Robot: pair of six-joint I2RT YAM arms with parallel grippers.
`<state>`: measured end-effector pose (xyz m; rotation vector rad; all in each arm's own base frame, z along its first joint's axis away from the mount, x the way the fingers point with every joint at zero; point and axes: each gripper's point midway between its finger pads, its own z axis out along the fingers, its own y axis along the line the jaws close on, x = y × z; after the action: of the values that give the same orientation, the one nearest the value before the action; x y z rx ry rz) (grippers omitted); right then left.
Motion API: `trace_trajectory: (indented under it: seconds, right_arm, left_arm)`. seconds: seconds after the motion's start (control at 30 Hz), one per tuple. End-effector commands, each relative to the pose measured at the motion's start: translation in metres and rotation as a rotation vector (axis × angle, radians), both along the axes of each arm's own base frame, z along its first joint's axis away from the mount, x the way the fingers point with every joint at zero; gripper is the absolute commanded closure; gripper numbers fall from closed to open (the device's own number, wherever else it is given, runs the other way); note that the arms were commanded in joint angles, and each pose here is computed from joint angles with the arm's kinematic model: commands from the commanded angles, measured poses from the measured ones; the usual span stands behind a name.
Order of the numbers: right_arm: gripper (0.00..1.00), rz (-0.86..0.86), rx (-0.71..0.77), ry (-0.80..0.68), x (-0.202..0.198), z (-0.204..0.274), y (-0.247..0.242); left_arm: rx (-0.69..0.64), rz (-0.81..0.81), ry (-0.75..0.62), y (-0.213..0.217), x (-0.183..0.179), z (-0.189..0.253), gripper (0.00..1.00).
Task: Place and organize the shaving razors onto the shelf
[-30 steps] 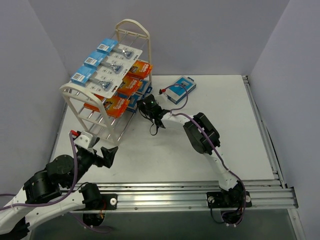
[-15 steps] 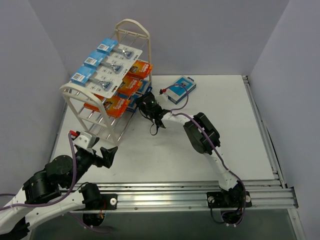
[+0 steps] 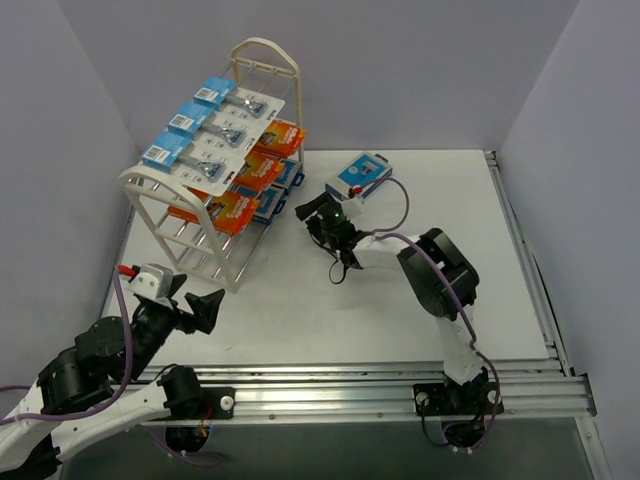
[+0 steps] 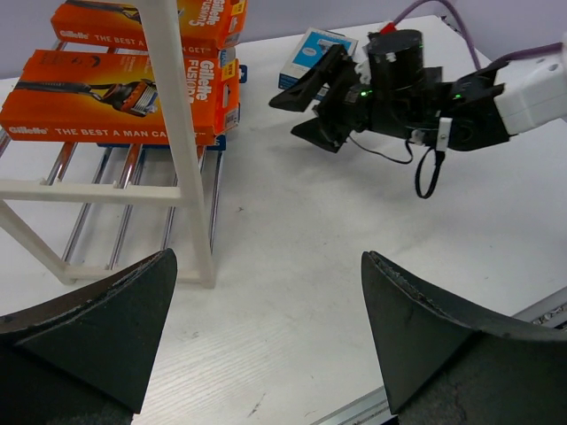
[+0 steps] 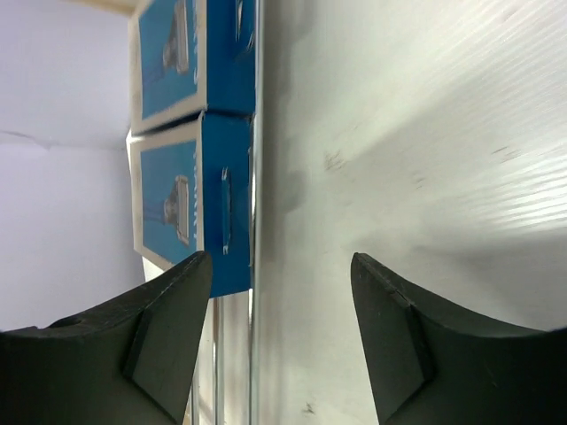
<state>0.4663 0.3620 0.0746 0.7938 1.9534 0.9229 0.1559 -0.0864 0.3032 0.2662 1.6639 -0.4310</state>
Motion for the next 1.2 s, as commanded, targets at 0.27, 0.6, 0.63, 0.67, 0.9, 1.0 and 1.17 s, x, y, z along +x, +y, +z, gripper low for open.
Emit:
trace_trajectory:
  seconds: [0.27, 0.6, 0.63, 0.67, 0.9, 1.0, 1.17]
  right_arm:
    - [0.35, 0.074, -0.211, -0.121, 0.037, 0.071, -0.104]
    - [0.17, 0.057, -0.709, -0.026, 0.103, 0.068, -0.16]
    - [0.16, 0.032, -0.729, -0.016, 0.108, 0.067, -0.169]
    - [0.16, 0.029, -0.748, 0.019, 0.112, 0.051, -0.174]
    - [0.16, -0.005, -0.788, 0.128, 0.139, 0.008, -0.207]
    - [0.16, -0.007, -0.811, 0.15, 0.147, 0.002, -0.21]
    - [0.24, 0.016, -0.813, 0.188, 0.145, -0.018, -0.213]
  left_arm:
    - [-0.008, 0.013, -0.007, -0.002, 0.003, 0.007, 0.06]
    - [0.022, 0.019, 0.001, -0.005, 0.006, 0.003, 0.06]
    - [0.025, 0.02, 0.002, -0.005, 0.006, 0.003, 0.06]
    - [0.03, 0.02, 0.003, -0.005, 0.007, 0.003, 0.06]
    - [0.04, 0.028, 0.007, -0.006, 0.008, 0.001, 0.06]
    - [0.041, 0.029, 0.006, -0.006, 0.009, 0.001, 0.06]
    - [0.034, 0.03, 0.002, -0.005, 0.008, 0.003, 0.06]
